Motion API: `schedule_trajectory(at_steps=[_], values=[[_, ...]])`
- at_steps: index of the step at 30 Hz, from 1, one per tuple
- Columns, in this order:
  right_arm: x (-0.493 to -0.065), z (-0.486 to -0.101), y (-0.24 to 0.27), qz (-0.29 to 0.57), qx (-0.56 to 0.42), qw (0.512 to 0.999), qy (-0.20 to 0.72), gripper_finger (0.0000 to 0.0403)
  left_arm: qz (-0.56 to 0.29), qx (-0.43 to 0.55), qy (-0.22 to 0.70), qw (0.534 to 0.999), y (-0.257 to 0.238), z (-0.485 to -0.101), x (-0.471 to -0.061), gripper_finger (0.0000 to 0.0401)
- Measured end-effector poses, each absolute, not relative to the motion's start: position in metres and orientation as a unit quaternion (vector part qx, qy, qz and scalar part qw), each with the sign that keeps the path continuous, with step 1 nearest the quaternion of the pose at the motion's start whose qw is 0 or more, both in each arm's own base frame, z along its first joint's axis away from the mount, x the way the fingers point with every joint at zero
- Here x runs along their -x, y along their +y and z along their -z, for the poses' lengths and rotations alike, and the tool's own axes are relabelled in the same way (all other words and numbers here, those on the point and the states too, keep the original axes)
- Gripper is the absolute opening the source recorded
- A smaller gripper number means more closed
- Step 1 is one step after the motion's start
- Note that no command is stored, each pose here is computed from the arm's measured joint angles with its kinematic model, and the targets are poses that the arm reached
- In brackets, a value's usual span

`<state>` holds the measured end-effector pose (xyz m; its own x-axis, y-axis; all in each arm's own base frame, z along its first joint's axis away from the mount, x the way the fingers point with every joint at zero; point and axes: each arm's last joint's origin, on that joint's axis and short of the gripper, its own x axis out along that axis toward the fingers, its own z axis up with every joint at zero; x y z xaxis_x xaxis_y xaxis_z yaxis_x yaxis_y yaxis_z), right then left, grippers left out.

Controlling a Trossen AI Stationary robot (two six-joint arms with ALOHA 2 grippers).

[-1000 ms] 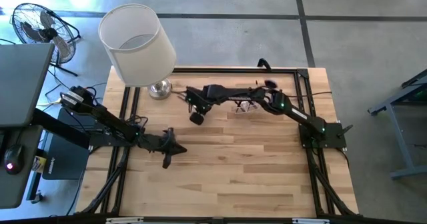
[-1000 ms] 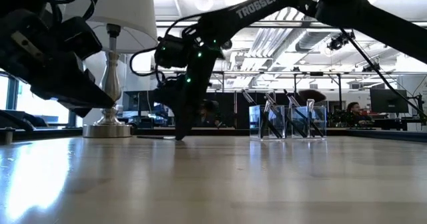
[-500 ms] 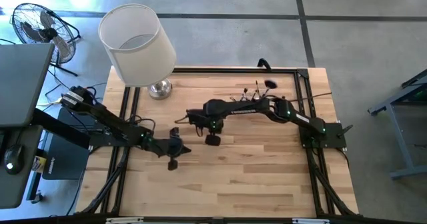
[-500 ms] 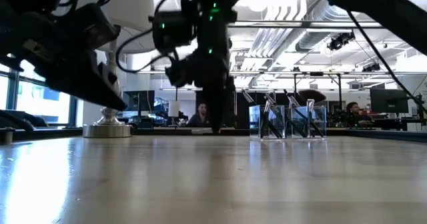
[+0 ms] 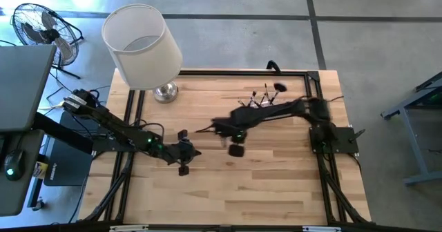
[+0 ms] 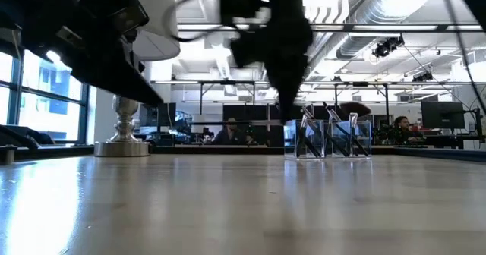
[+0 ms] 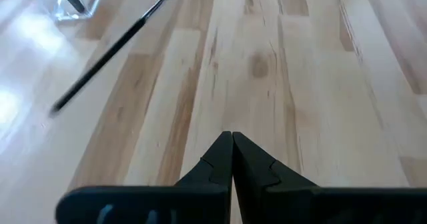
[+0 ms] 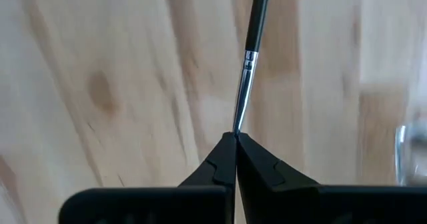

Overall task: Put items in baskets/containers
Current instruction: Put the eyeshadow brush into the transparent organizer

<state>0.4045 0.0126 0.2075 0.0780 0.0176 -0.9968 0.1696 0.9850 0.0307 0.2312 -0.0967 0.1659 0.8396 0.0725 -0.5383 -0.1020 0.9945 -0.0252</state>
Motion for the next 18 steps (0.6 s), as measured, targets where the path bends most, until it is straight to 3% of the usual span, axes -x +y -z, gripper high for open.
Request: schedule_trajectory(at_steps=[9, 18], values=[[-0.291, -0.205, 0.015, 0.043, -0.171, 0.770, 0.614, 0.0000, -0.059, 0.050, 0.186, 0.980, -0.096, -0.184, -0.243, 0.0001], [-0.236, -0.221, 0.003, 0.045, -0.189, 0.805, 0.561, 0.0000, -0.132, 0.007, 0.143, 0.981, -0.063, -0.234, -0.284, 0.0001]])
